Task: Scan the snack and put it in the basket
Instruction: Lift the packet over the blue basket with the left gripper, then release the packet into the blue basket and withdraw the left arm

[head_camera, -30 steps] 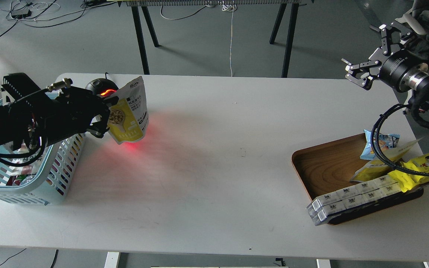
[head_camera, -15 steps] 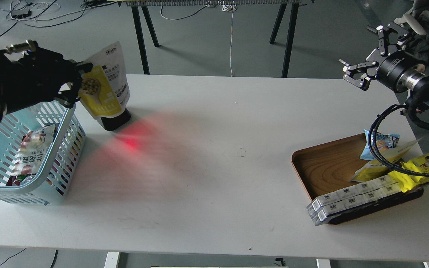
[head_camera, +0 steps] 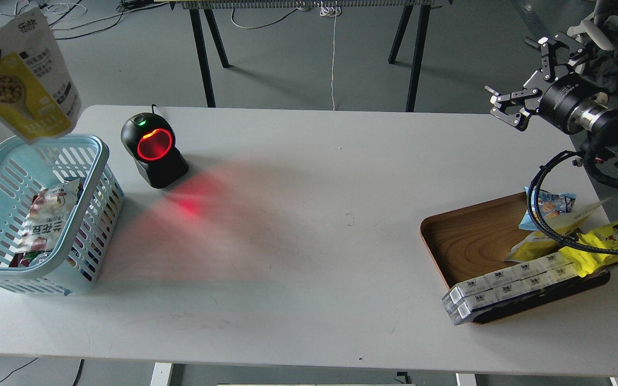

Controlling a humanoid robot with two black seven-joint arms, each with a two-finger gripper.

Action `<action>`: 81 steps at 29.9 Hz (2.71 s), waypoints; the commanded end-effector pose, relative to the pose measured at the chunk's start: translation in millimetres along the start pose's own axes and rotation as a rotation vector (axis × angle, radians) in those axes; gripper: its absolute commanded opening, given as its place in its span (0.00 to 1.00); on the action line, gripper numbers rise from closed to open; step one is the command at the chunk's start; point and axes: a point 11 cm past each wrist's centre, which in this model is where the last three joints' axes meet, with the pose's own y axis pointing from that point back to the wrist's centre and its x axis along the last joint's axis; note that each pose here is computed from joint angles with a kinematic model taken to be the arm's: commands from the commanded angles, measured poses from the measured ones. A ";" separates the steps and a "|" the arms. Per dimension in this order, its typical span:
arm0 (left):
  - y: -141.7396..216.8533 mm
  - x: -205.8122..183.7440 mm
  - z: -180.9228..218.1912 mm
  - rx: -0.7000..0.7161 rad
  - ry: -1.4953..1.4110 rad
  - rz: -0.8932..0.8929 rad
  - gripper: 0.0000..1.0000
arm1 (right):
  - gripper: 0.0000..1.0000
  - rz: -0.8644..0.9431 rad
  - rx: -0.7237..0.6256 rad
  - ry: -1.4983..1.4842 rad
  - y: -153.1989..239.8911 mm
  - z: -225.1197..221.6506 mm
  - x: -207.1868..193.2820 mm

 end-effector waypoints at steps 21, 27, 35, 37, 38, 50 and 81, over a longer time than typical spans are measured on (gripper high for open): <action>38.5 -141.4 -0.7 0.036 0.085 -0.173 0.00 | 0.97 0.003 0.001 -0.001 0.1 -0.2 1.0; 45.0 -159.1 8.3 0.025 0.099 -0.176 0.00 | 0.97 0.001 -0.001 -0.002 -0.8 1.1 -0.1; 46.9 -160.7 10.4 0.021 0.108 -0.153 0.32 | 0.97 -0.001 -0.011 0.000 -3.0 5.7 -1.2; 47.3 -158.5 9.3 0.023 0.102 -0.139 0.57 | 0.97 -0.001 -0.011 0.000 -3.0 5.6 -1.2; 47.9 -157.5 8.5 0.026 0.100 -0.135 0.74 | 0.97 -0.001 -0.011 0.000 -3.0 5.6 -1.2; 23.4 -61.8 -24.3 0.106 0.087 0.127 0.99 | 0.97 -0.007 -0.011 0.003 -3.9 4.6 -3.7; -187.6 72.5 80.3 -0.307 1.994 0.300 0.99 | 0.99 -0.130 0.085 -0.073 -0.8 -16.8 -37.8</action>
